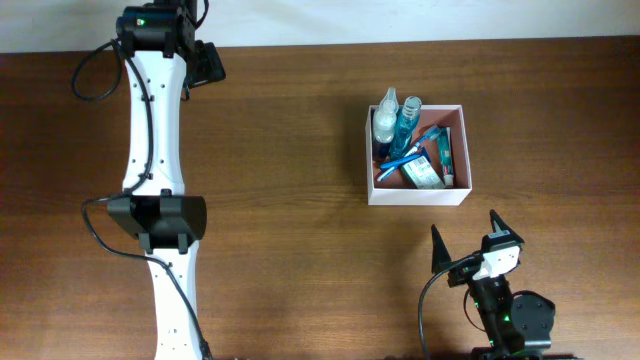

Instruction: Pack container

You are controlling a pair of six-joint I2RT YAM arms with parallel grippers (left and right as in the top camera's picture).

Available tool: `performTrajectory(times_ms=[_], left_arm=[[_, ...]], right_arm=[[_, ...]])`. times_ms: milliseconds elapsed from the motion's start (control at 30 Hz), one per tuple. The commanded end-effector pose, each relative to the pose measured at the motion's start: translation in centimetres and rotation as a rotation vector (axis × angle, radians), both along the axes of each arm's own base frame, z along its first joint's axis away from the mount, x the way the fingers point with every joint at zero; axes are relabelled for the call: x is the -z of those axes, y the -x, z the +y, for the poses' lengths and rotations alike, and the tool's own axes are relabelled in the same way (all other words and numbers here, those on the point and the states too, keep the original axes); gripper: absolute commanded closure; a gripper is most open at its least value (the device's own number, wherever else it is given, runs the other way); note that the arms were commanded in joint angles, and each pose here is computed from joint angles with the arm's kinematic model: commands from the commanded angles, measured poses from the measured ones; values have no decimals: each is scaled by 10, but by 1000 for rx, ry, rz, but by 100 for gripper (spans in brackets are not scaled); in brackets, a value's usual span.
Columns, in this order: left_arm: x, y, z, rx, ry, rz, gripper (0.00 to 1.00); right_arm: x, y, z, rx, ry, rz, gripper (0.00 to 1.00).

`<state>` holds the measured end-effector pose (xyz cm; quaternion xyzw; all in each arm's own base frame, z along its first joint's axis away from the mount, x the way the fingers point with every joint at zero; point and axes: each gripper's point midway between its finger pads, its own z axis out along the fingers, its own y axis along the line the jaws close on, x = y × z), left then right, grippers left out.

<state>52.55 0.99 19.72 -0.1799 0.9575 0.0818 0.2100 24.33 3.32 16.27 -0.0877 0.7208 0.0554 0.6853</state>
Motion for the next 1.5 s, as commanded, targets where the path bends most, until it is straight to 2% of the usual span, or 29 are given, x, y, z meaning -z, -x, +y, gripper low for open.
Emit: performTrajectory(times_ms=[0,467,667,833,933,1100,1467], left_arm=[[3,0,0,-9,7,4,0],[3,0,-2,-5,7,3,1],[-23,13,-16,24,3,-21,1],[-69,25,-11,10,-59,-142,1],[-92,32,-12,46,-67,-271,1],[-109,71,-7,151,-132,-433,1],[-84,192,-4,324,-210,-671,1]], right_arm=[[1,0,1,1,1,0,1],[1,0,1,1,1,0,1],[1,0,1,2,1,0,1],[1,0,1,1,1,0,1],[1,0,1,1,1,0,1],[1,0,1,1,1,0,1],[1,0,1,1,0,0,1]])
